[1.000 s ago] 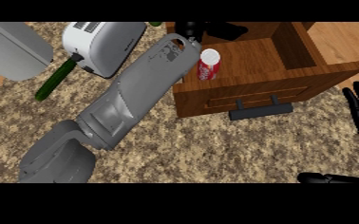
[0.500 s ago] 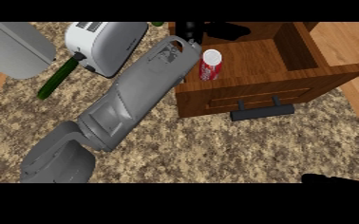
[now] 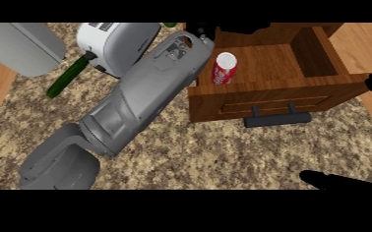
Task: Pick up the can, place it into the drawer and close the drawer
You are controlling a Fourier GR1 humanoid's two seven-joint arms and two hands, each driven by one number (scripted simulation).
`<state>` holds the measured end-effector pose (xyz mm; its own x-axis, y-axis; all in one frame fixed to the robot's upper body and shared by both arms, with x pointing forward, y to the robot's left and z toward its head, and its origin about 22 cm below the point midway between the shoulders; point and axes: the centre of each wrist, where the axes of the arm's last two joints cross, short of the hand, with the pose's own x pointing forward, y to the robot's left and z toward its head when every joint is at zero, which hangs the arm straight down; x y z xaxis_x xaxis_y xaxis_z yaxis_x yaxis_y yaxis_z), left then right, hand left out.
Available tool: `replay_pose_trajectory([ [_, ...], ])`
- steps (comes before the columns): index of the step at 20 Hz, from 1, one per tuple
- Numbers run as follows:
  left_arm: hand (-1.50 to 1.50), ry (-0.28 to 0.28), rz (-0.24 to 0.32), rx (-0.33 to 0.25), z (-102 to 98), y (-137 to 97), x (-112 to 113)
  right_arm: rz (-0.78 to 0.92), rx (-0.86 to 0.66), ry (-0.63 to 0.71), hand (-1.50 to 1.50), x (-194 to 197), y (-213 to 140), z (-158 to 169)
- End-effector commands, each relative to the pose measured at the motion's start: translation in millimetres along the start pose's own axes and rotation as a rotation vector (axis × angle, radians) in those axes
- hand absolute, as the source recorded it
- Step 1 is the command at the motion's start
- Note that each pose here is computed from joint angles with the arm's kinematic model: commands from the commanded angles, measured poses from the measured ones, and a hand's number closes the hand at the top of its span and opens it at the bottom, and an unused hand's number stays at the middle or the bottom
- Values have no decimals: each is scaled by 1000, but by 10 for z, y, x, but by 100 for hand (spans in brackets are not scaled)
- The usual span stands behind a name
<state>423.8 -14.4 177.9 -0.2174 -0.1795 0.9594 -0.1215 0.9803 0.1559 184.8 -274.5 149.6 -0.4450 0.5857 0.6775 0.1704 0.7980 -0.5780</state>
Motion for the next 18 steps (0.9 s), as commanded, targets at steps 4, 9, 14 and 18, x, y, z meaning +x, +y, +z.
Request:
replay_pose_trajectory([
  [4, -150, -28, -6, 10, 21, -61, 123, 294, 80, -16, -150, -34, 246, -226],
  [9, -150, 0, 10, -9, 45, -84, 178, 432, 165, 2, -150, -326, 564, -233],
  [14, -150, -3, 20, 13, -62, 46, 243, 559, 193, 64, -150, -469, 984, -352],
  [18, -150, 1, -3, 14, -136, 273, 216, 536, 132, 85, -150, -831, 1203, -307],
])
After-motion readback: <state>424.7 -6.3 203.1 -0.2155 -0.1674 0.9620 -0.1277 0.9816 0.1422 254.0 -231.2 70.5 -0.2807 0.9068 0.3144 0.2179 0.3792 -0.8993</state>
